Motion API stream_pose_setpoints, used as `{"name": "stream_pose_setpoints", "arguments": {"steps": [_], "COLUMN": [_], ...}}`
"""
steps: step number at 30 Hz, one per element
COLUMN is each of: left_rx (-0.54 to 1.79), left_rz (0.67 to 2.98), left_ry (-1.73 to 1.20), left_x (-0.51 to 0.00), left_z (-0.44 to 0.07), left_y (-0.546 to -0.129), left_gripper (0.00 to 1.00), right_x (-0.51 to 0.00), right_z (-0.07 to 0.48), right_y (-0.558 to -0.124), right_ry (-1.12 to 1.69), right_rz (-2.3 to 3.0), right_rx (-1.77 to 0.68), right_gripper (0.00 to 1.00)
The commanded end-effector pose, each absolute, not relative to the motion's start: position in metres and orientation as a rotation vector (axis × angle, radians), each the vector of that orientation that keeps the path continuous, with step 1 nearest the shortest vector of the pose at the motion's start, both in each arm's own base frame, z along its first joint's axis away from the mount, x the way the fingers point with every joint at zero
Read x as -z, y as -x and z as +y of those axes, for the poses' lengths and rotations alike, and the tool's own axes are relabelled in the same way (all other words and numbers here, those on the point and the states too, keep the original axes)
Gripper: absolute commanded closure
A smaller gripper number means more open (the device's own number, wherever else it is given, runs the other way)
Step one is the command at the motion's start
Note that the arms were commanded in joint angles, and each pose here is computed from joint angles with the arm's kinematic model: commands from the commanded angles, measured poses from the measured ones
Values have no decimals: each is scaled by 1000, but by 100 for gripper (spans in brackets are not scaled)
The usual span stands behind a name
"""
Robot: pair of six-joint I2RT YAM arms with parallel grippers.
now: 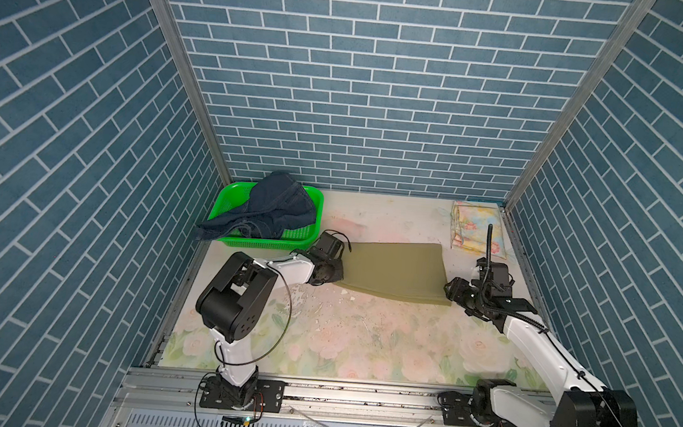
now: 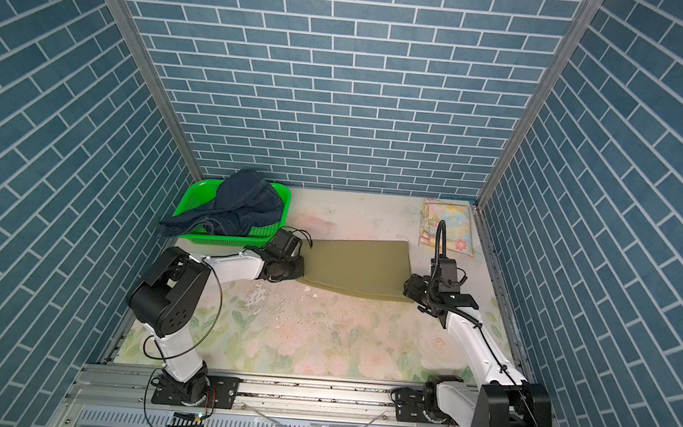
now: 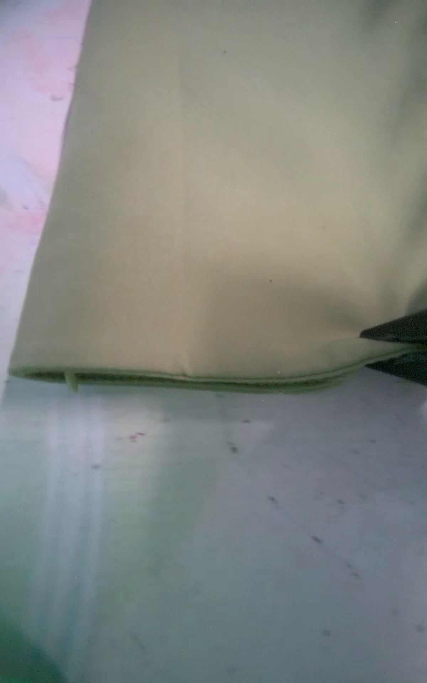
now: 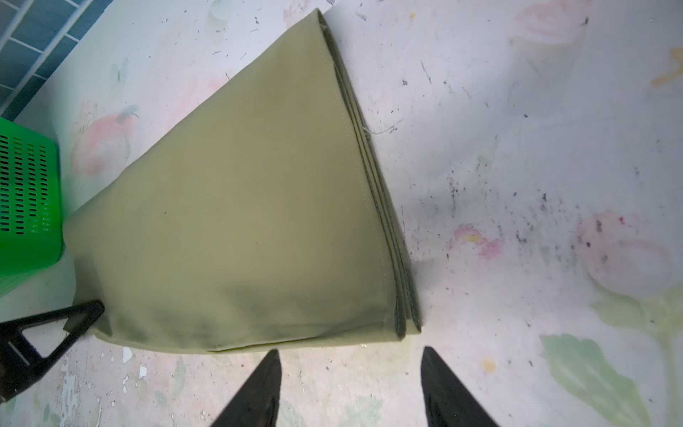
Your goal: Fold and stack the skirts
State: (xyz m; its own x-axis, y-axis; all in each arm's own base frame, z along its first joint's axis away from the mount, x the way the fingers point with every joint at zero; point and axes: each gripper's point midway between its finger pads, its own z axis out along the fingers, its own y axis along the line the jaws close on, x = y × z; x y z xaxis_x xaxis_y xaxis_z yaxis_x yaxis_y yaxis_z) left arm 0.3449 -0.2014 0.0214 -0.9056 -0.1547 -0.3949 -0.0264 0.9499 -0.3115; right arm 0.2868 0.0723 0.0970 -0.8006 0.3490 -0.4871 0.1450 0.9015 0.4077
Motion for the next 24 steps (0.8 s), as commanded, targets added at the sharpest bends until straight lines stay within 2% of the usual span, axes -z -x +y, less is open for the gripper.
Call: {"name": "stream_pose_setpoints", "arguments": {"steps": [1, 10, 11, 13, 15, 16, 18, 20, 24], "left_rx": [300, 183, 176, 147, 146, 153, 166, 173, 223], "left_rz": [2805, 2835, 2827, 2806, 2787, 2778, 2761, 2757, 2761], "left_ry": [150, 171, 178, 202, 244, 266, 291, 296, 293], "left_x": [1, -5, -9, -17, -23, -26, -31, -32, -29], "left_z": [-172, -125, -121, -110, -101, -98, -95, -95, -104], "left_y": [-296, -240, -237, -233, -233, -234, -238, -243, -260], "left_gripper": [100, 100, 97, 67, 52, 41, 29, 24, 22], "right_x": [-87, -76, -75, -72, -73, -75, -78, -78, -75], "right_z": [73, 102, 104, 111, 116, 118, 121, 123, 127], "right_y": [-275, -272, -272, -273, -275, -277, -279, -281, -288], "right_ry": [-314, -215, -207, -177, -158, -150, -140, -127, -117], "right_rz": [2515, 2542, 2545, 2558, 2552, 2541, 2529, 2528, 2540], "right_rx": [-471, -515, -515, -514, -527, -537, -548, -558, -560], "right_gripper": [40, 40, 40, 40, 40, 40, 40, 40, 40]}}
